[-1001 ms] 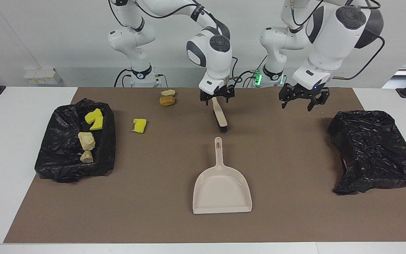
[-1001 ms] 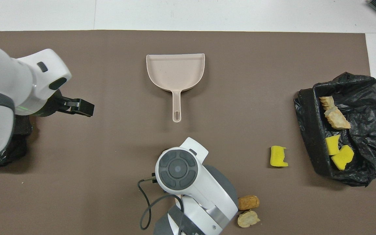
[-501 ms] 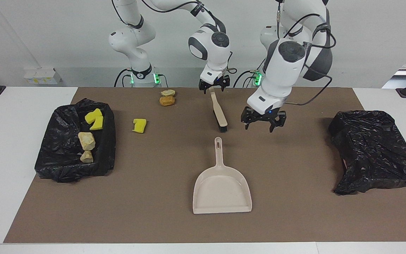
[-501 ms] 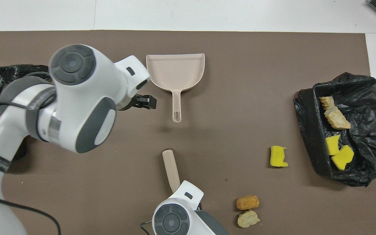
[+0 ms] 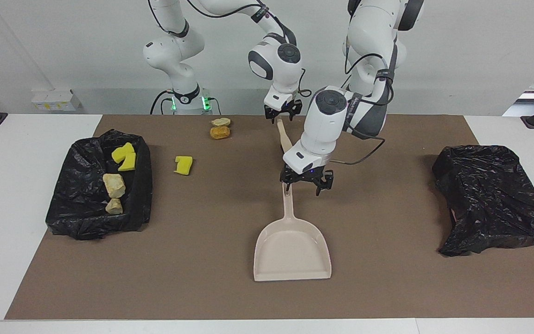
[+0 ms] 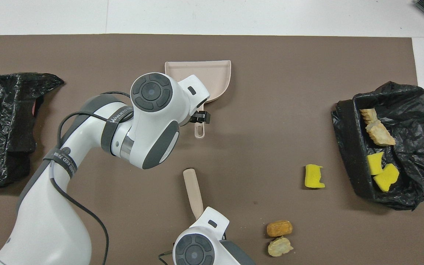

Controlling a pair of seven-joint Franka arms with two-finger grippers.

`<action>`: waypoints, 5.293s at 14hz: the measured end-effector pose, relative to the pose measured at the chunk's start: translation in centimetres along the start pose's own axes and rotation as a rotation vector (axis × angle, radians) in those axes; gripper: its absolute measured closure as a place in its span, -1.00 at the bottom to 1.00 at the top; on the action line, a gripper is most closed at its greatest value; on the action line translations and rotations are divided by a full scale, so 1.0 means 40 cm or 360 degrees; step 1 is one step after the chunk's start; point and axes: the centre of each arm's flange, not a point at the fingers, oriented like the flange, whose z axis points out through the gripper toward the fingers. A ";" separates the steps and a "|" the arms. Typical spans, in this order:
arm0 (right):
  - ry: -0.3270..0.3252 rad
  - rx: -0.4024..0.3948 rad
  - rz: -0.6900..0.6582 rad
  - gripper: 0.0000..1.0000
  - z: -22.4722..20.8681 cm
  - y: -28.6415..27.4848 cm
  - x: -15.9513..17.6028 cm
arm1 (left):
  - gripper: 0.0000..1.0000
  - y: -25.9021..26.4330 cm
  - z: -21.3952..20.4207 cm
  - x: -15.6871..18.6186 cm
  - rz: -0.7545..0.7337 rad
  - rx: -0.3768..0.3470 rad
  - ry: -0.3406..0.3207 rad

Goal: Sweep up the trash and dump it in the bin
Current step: 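Grasp the dustpan with the left gripper and lift it toward the left bag, then lower the dustpan with the left gripper while the right gripper grasps the brush, then sweep the bread crumbs toward the dustpan with the right gripper's brush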

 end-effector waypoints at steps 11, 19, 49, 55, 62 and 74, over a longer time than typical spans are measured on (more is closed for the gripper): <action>0.0105 0.0073 0.0552 0.48 -0.063 -0.018 -0.051 | -0.35 0.060 0.061 0.007 -0.0146 -0.0005 0.0070; 0.0057 -0.0039 0.1470 0.48 -0.073 -0.009 -0.121 | 0.37 0.061 0.076 0.017 -0.0144 -0.0013 0.0118; -0.0447 -0.0228 0.2414 0.48 0.010 0.129 -0.140 | 0.37 -0.474 -0.055 -0.038 0.2141 -0.0023 -0.0291; -0.0425 -0.0112 0.2353 0.48 0.036 0.189 -0.093 | 0.37 -0.403 -0.036 -0.139 0.2255 -0.0012 -0.0264; -0.0295 0.0020 0.1985 0.48 0.020 0.286 0.027 | 0.37 -0.388 -0.036 -0.152 0.2244 -0.0006 -0.0258; -0.0208 -0.0019 0.1273 0.48 -0.325 0.416 0.311 | 0.37 -0.249 0.001 -0.203 0.2105 0.0014 -0.0242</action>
